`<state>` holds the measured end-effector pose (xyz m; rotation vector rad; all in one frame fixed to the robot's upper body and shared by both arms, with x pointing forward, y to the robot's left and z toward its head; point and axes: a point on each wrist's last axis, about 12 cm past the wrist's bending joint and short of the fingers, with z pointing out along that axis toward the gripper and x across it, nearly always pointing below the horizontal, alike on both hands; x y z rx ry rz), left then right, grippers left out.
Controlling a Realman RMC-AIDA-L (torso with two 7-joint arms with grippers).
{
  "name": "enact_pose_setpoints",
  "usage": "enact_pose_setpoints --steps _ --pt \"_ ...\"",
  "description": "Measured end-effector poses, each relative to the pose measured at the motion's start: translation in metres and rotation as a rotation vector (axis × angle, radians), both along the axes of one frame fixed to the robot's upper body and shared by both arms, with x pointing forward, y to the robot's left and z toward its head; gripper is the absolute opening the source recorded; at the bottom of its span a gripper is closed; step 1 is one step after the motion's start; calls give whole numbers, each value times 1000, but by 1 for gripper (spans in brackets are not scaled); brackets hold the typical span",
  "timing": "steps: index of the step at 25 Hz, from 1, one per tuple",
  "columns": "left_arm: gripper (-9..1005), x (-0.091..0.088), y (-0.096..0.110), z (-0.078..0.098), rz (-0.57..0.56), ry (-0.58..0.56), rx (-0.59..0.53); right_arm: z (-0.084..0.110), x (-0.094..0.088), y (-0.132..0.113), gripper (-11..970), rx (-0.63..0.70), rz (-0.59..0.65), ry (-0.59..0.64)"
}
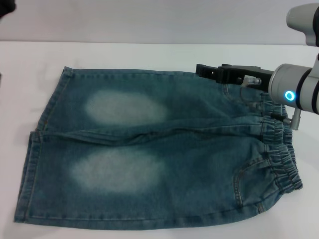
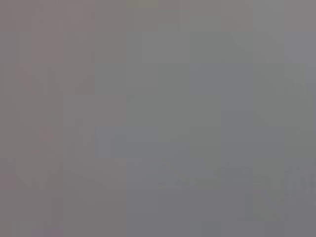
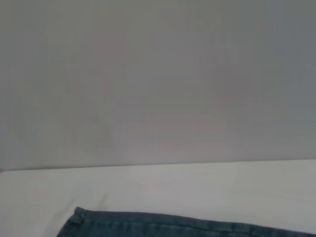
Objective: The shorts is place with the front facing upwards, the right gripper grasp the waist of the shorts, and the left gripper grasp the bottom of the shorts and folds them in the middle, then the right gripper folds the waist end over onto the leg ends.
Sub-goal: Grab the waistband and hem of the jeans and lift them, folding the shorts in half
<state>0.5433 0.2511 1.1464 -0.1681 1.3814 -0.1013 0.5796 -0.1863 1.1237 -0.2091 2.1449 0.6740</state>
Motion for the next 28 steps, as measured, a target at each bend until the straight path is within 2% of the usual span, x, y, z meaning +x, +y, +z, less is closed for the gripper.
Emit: enact_pose_setpoints --steps 2,4,5,6,7,10,13,14,15,16,17,23,28 --pt "837 4 -2 -3 -98 18 -7 -2 0 -1 747 0 -2 7" --pt "837 11 -5 0 -180 82 26 -2 1 -2 747 0 -5 10" --pt "837 14 -11 0 -245 188 90 -3 1 -3 747 0 -8 12" --pt "837 14 -11 0 -245 188 90 -2 1 -4 747 1 -12 13" --pt "837 16 -12 -1 -266 243 116 -2 2 -4 747 2 -13 12" --pt "838 23 -7 8 -303 422 120 -1 3 -8 747 20 -27 34" --pt "838 29 -2 14 -384 678 130 0 3 -11 748 34 -26 75" --pt "838 29 -2 14 -384 678 130 1 4 -14 748 38 -26 96" --pt "838 28 -1 17 -410 746 142 1 3 -18 748 40 -25 123" --pt "838 28 -1 17 -410 746 142 2 3 -21 748 40 -23 148" --pt "838 22 -3 20 -441 809 176 4 2 -26 748 40 -25 172" --pt "838 7 1 33 -445 866 261 12 -9 -43 747 59 16 353" --pt "837 1 3 37 -435 936 323 20 -17 -47 748 47 33 420"
